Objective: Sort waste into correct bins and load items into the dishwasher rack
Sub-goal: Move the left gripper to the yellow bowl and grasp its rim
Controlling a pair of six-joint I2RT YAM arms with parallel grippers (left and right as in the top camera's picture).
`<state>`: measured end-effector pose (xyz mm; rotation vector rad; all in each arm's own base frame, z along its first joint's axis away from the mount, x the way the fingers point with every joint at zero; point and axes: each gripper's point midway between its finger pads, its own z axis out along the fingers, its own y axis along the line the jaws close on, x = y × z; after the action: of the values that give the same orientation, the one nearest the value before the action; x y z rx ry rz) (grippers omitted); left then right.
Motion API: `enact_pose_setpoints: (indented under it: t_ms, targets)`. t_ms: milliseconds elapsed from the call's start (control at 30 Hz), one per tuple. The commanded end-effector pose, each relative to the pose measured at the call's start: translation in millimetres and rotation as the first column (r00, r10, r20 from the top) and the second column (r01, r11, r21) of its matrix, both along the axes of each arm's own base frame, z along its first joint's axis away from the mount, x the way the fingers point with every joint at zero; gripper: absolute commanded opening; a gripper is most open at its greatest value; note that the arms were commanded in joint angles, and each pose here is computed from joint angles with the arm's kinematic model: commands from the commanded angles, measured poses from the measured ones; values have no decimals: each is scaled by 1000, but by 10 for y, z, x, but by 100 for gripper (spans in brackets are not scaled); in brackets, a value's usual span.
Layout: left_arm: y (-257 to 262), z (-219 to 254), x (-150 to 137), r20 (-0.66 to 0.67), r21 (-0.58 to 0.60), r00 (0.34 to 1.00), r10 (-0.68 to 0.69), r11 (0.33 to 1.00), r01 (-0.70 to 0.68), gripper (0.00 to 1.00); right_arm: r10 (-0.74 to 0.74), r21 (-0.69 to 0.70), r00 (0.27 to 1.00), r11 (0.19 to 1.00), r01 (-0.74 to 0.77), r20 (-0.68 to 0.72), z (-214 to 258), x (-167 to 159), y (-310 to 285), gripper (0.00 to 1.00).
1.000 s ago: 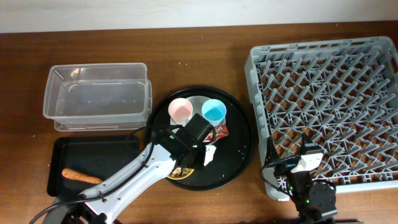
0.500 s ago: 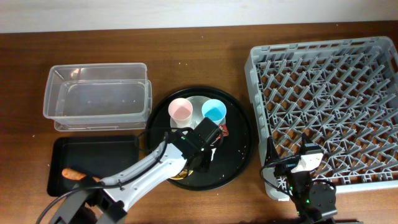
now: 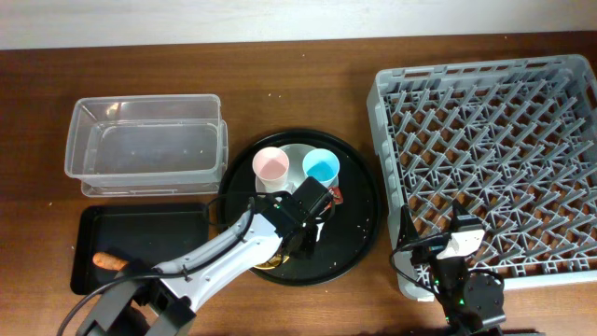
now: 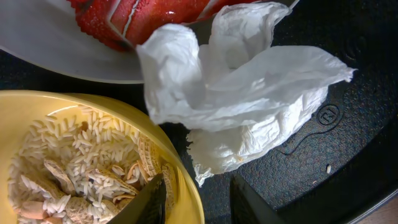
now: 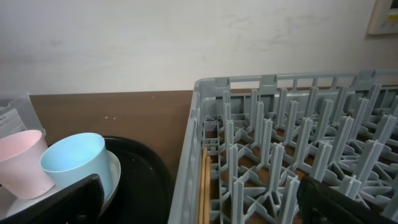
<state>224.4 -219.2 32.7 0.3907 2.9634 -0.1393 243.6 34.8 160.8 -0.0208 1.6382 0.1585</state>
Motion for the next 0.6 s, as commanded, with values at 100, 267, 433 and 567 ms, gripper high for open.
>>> enact_pose_setpoints:
  t_ms: [100, 267, 433, 567]
  targets:
    - [43, -55, -11, 1, 27, 1000, -12, 1000, 12, 22, -4, -8, 1000, 1000, 4, -8, -40, 2, -11, 98]
    - [52, -65, -20, -2, 29, 1000, -12, 1000, 12, 19, -3, -9, 1000, 1000, 3, -9, -42, 2, -11, 98]
    - [55, -70, -25, -3, 30, 1000, -11, 999, 12, 18, -4, -8, 1000, 1000, 4, -8, -41, 3, -11, 99]
    - [77, -99, -46, -8, 35, 1000, -8, 999, 8, 18, -4, -8, 1000, 1000, 4, -8, -41, 3, -11, 98]
